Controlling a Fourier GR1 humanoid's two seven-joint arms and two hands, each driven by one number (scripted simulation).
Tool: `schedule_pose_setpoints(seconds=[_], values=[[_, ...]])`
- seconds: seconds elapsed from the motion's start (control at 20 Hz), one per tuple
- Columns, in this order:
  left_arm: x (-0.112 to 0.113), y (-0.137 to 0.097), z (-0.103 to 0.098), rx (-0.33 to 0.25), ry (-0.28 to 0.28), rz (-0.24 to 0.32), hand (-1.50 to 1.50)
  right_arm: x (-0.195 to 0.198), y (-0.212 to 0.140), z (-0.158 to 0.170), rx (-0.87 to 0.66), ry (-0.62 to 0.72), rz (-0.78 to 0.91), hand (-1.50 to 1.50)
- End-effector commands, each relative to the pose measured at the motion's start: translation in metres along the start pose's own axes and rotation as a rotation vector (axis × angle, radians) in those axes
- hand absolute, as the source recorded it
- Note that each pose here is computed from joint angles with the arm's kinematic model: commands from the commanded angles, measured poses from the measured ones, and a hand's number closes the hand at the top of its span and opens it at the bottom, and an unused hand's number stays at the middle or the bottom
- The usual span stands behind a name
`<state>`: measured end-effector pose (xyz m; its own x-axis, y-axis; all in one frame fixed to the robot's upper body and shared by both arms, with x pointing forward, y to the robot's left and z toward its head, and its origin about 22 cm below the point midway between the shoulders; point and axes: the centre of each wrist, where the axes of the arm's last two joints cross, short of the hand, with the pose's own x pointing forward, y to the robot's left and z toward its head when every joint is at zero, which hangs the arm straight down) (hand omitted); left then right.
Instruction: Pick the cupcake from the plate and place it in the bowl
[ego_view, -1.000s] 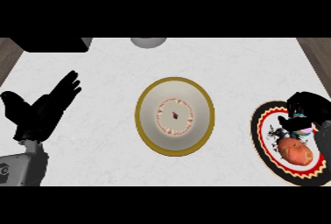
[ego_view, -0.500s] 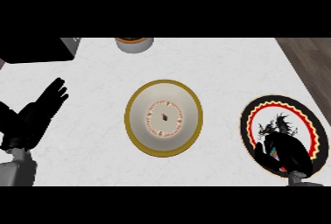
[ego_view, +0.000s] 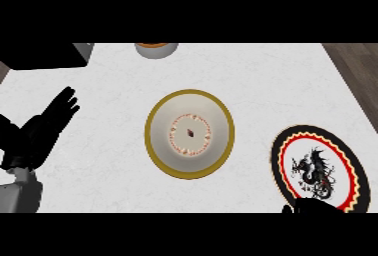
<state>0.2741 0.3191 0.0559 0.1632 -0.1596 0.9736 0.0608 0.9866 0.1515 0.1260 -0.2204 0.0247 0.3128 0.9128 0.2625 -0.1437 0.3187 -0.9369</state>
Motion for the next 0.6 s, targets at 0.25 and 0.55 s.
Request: schedule_pose_setpoints(seconds=[0.25, 0.55], values=[[0.009, -0.013, -0.001, -0.047, -0.006, -0.003, 0.00, 0.043, -0.099, 0.106, -0.143, 0.006, 0.013, 1.50], [0.035, -0.009, -0.020, -0.045, -0.032, -0.006, 0.00, 0.065, -0.123, 0.126, -0.188, -0.043, 0.030, 1.50]])
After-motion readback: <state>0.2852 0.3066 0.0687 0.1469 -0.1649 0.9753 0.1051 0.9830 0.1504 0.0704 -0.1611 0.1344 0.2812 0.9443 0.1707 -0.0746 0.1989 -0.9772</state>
